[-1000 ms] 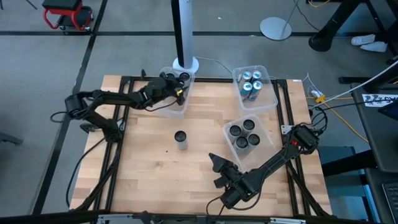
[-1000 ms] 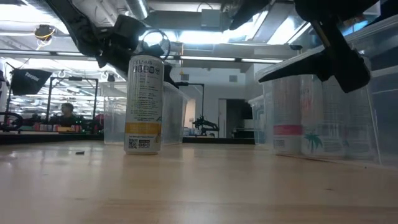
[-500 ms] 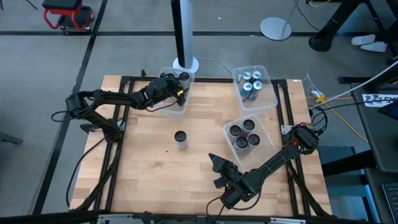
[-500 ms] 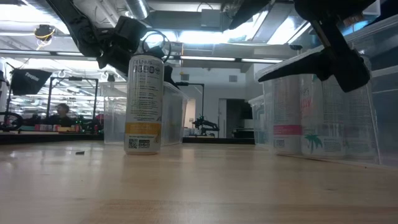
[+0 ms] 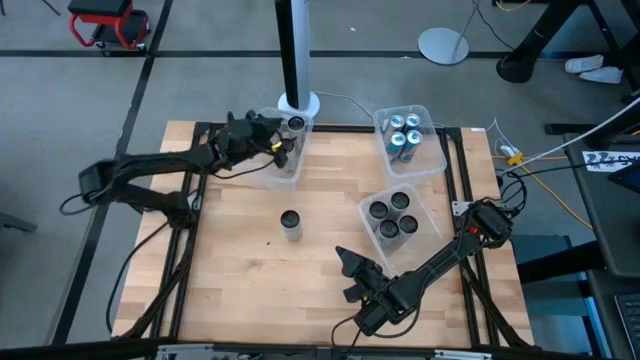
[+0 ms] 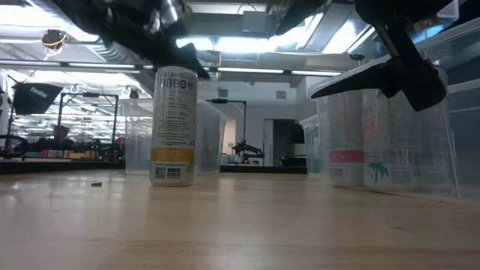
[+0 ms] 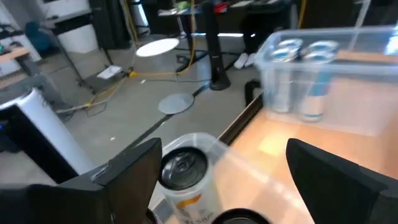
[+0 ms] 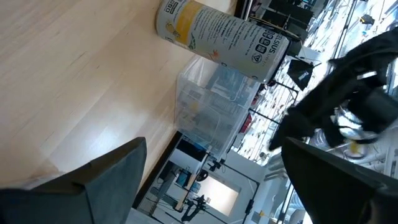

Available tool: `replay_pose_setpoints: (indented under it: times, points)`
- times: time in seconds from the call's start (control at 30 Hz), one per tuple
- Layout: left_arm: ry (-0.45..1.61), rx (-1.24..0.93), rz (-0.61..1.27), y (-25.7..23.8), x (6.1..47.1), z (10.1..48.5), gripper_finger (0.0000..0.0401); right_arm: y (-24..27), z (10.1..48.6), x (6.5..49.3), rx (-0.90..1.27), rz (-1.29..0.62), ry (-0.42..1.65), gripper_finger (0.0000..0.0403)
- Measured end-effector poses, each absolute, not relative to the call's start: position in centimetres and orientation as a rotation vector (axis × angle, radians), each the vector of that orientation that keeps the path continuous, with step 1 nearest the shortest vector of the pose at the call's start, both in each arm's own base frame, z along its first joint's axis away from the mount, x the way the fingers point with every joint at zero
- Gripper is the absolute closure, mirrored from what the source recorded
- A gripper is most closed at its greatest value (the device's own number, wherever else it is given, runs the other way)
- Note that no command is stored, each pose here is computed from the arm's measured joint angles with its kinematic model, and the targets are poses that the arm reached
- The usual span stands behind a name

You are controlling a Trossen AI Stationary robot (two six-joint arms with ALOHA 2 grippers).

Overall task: Sort soda cans
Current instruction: Put the white yellow soda can into the top left transparent bin

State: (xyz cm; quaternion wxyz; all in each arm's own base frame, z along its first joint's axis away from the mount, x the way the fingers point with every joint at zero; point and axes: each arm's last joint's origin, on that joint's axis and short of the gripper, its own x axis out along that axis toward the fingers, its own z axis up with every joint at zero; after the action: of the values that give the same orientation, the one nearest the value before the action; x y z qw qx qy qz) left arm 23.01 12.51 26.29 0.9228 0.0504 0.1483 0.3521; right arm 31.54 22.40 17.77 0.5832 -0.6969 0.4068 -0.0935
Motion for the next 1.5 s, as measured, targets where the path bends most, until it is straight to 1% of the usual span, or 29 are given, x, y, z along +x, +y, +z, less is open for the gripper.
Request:
replay_pose_setpoints:
  times: [0.07,0.13,0.23,0.4,0.57,0.67,0.87,1.23,1.5]
  points:
    - [0.306,0.107,0.69,11.5,22.4,27.7,0.0068,22.4,17.8,31.5,-1.626,-0.218,0.949,0.0031]
    - [0.32,0.1,0.618,10.3,21.7,29.0,0.0068,22.4,17.8,31.5,-1.626,-0.218,0.949,0.0031]
    - [0.348,0.05,0.437,8.0,20.8,30.1,0.0068,22.4,17.8,31.6,-1.625,-0.219,0.948,0.0031]
    - [0.37,-0.037,0.09,3.8,19.8,30.6,0.0068,22.5,17.7,31.6,-1.615,-0.207,0.948,0.0031]
    - [0.433,-0.046,-0.074,0.3,19.9,30.1,0.0068,22.5,17.7,31.6,-1.605,-0.194,0.949,0.0031]
    - [0.472,-0.035,-0.071,-1.1,20.5,29.5,0.0068,22.5,17.7,31.6,-1.605,-0.194,0.949,0.0031]
    - [0.545,0.047,0.012,-2.7,21.8,27.9,0.0068,22.6,17.7,31.6,-1.589,-0.17,0.952,0.0031]
    - [0.644,0.054,0.03,-2.9,23.5,25.8,0.0068,22.6,17.6,31.6,-1.58,-0.152,0.956,0.0031]
    - [0.675,0.068,0.064,-2.8,24.0,25.1,0.0068,22.6,17.6,31.7,-1.574,-0.154,0.951,0.0031]
